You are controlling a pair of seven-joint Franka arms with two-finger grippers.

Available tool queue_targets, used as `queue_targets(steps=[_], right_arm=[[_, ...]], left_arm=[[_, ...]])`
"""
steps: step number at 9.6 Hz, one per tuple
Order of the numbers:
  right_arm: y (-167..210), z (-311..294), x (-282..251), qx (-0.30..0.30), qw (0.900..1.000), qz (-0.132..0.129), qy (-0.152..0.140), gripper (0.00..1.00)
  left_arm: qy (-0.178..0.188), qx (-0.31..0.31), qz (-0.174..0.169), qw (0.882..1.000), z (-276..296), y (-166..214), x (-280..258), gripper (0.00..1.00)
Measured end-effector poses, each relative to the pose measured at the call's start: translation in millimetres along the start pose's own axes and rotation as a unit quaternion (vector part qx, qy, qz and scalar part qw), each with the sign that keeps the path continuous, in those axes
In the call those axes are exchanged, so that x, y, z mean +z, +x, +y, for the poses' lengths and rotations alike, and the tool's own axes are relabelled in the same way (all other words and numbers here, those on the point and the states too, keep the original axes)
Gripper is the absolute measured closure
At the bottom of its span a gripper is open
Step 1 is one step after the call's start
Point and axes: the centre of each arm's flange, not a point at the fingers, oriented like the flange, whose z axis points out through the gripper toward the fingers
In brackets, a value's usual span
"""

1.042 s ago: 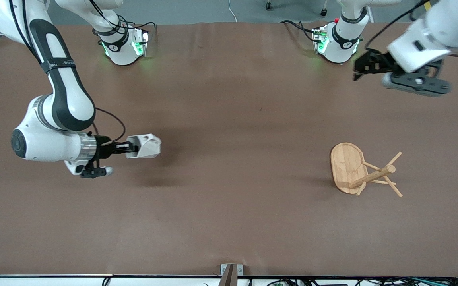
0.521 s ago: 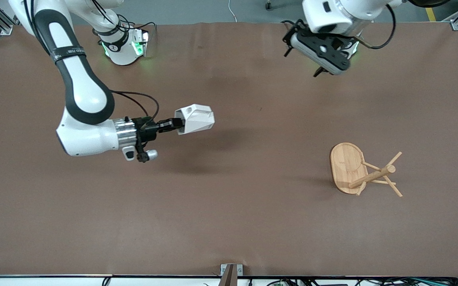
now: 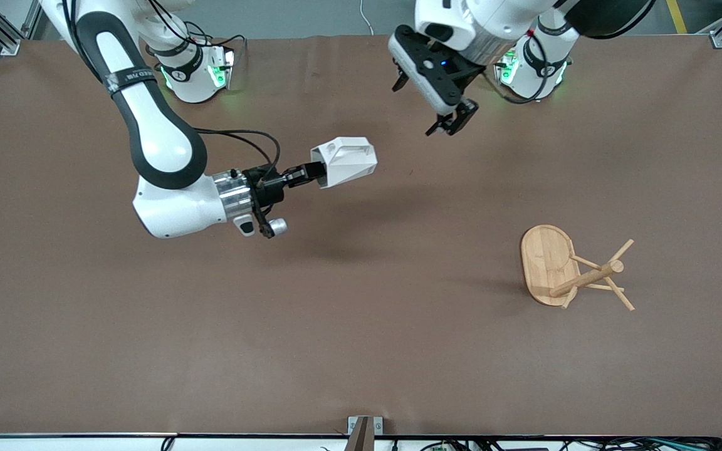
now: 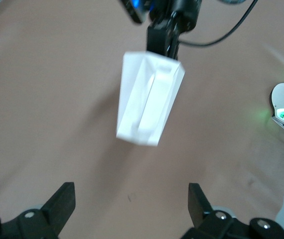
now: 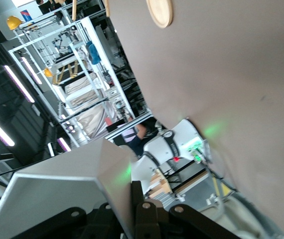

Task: Hang cup on rack
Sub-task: 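Lift the cup with the right gripper while the left gripper approaches it, then grasp the cup with the left gripper from the right gripper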

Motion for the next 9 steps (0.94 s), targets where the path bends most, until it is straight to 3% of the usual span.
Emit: queue_targets(steps=[3,9], right_arm=[[-4,-12,15,0.04,0.998,-0.01,0.041,0.93],[-9,-17,22,0.08,0.995,-0.031,0.046,0.93]], left_arm=[[-0.009,0.021,0.008,1.0,-2,10,23,0.0],[-0.013,0.032,-0.003,0.999,-3,17,55,0.0]])
